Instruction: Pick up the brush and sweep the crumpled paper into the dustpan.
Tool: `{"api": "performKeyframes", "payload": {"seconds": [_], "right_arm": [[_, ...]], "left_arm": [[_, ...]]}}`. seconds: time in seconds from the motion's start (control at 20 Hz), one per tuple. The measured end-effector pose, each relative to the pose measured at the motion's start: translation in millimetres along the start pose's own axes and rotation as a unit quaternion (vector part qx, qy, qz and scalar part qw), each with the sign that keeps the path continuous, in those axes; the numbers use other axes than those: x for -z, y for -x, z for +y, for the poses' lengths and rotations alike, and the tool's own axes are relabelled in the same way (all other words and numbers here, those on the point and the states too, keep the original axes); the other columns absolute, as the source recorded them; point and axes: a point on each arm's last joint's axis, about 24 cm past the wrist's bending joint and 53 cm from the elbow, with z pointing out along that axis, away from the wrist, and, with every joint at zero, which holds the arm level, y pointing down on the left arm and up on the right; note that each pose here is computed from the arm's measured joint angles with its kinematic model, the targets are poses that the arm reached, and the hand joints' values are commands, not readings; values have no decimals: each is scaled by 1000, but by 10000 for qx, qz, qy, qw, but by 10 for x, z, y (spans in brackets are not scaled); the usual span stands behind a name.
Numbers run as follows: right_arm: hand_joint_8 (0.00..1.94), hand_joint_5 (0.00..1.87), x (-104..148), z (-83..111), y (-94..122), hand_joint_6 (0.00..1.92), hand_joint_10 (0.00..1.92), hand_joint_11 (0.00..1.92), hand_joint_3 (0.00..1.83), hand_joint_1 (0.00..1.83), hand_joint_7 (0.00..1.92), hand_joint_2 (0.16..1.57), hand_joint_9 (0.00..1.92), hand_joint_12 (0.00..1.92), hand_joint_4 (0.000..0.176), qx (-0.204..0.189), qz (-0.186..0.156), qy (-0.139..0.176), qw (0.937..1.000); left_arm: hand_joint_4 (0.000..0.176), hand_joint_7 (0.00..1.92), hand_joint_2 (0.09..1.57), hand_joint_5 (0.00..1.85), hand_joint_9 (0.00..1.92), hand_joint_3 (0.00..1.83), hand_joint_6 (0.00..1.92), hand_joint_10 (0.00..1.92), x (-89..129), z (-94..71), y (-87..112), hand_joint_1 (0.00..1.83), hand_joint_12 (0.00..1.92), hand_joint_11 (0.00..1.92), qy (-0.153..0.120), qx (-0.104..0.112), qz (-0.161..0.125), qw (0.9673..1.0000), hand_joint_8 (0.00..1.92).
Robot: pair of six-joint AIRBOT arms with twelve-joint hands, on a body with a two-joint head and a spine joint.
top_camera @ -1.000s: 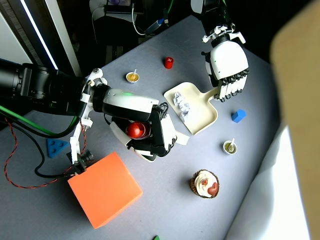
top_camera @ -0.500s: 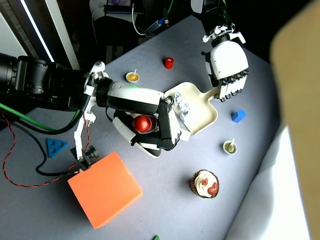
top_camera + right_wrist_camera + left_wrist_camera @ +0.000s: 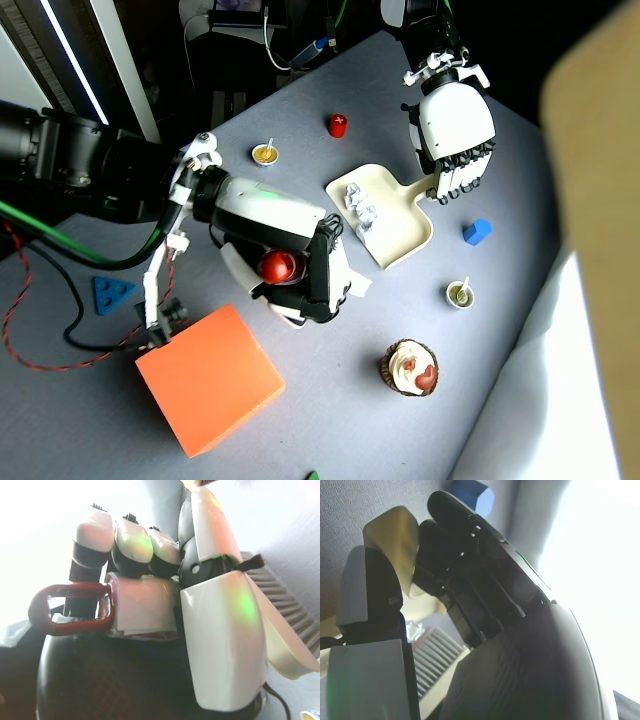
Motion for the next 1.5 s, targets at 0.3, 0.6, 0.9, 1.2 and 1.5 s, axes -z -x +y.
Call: {"api": "performKeyframes", "payload": {"seconds": [0.3, 0.6, 0.9, 1.2, 1.5], "right_arm": [[1941, 1152, -98, 44, 30, 1921, 1921, 1289, 0, 1509, 1298, 1165, 1325, 1921, 64, -96, -7, -71, 9999], [1941, 1141, -166, 135, 8, 1921, 1921, 1264, 0, 1494, 1297, 1171, 1317, 1921, 60, -132, 17, -76, 9999], [1941, 1131, -182, 303, -1, 1921, 1921, 1282, 0, 1518, 1303, 1172, 1329, 1921, 55, -182, 43, 19, 9998], [1941, 1138, -188, 464, 34, 1921, 1921, 1291, 0, 1514, 1301, 1169, 1320, 1921, 51, -268, 5, 110, 9996], [1941, 1133, -252, 405, 121, 1921, 1921, 1263, 0, 1488, 1293, 1169, 1305, 1921, 47, -375, -117, -66, 9992]], "left_arm": [[0, 1110, 1058, 1027, 1081, 0, 807, 846, 0, 0, 0, 1496, 1481, 868, 0, -2, 0, 10000, 555], [0, 1139, 1056, 1026, 1080, 0, 787, 853, 0, -31, -8, 1492, 1466, 861, -29, 9, 9, 10000, 534], [0, 1144, 1057, 1010, 1074, 0, 841, 882, 0, -32, -7, 1476, 1348, 879, -31, 3, 7, 10000, 516], [0, 1122, 1061, 1014, 1060, 0, 829, 877, 0, -35, -8, 1495, 1496, 854, -34, 2, 8, 10000, 545], [0, 1140, 1059, 1005, 1089, 0, 812, 850, 0, -33, -8, 1497, 1511, 836, -32, 1, 7, 10000, 534]]}}
